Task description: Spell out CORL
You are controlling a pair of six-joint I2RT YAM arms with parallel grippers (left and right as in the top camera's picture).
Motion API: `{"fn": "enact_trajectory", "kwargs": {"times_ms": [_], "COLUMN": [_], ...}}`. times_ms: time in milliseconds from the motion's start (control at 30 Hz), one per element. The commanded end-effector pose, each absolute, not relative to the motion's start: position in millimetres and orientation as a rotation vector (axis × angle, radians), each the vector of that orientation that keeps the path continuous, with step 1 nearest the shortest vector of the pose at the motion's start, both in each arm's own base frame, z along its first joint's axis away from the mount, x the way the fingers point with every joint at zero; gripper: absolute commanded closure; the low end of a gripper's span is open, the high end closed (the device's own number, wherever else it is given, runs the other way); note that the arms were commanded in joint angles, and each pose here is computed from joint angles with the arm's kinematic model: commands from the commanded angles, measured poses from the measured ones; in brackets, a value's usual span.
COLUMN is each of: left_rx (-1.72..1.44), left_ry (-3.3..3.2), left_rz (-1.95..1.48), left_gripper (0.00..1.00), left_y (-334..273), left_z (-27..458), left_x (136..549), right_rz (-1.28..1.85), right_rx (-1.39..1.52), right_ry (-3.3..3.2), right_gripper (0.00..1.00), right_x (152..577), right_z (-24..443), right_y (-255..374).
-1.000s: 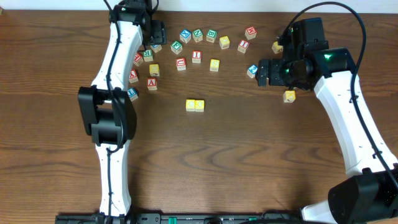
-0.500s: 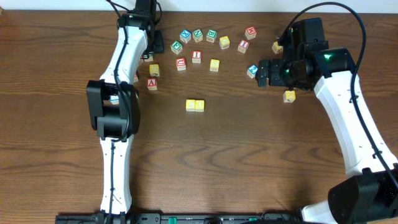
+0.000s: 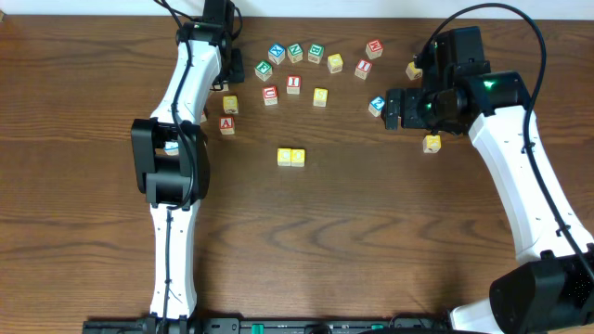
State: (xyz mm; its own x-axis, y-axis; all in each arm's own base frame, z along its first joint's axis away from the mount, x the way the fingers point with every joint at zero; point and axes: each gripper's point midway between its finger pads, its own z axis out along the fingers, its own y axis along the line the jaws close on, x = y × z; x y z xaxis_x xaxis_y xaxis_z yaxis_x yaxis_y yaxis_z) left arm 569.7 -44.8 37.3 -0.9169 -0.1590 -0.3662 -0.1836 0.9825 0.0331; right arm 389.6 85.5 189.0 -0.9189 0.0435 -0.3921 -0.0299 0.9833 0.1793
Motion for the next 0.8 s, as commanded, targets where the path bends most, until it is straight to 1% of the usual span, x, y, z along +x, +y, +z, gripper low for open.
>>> {"fn": "enact_trajectory", "kwargs": {"times_ms": [0, 567, 667, 767], "left_rx": [-0.262, -0.262, -0.262, -0.261], "left_ry": [2.772, 2.752, 2.765, 2.776], "left_rz": [0.119, 0.113, 0.116, 0.12], "left_gripper": [0.46, 0.46, 0.54, 0.55], "left_y": [-40, -40, -40, -40], "left_z": [28, 14, 13, 9], "left_x": [569, 573, 570, 567], "right_rz": [0.25, 0.25, 0.25, 0.25], "right_rx": [0.004, 0.004, 0.004, 0.004], "right_ry": [2.744, 2.743, 2.743, 2.742], "right_gripper": [0.01, 0.01, 0.01, 0.01], "right_x": [388, 388, 388, 388], "right_z": [183, 183, 183, 183], "right_y": [86, 86, 86, 86]}}
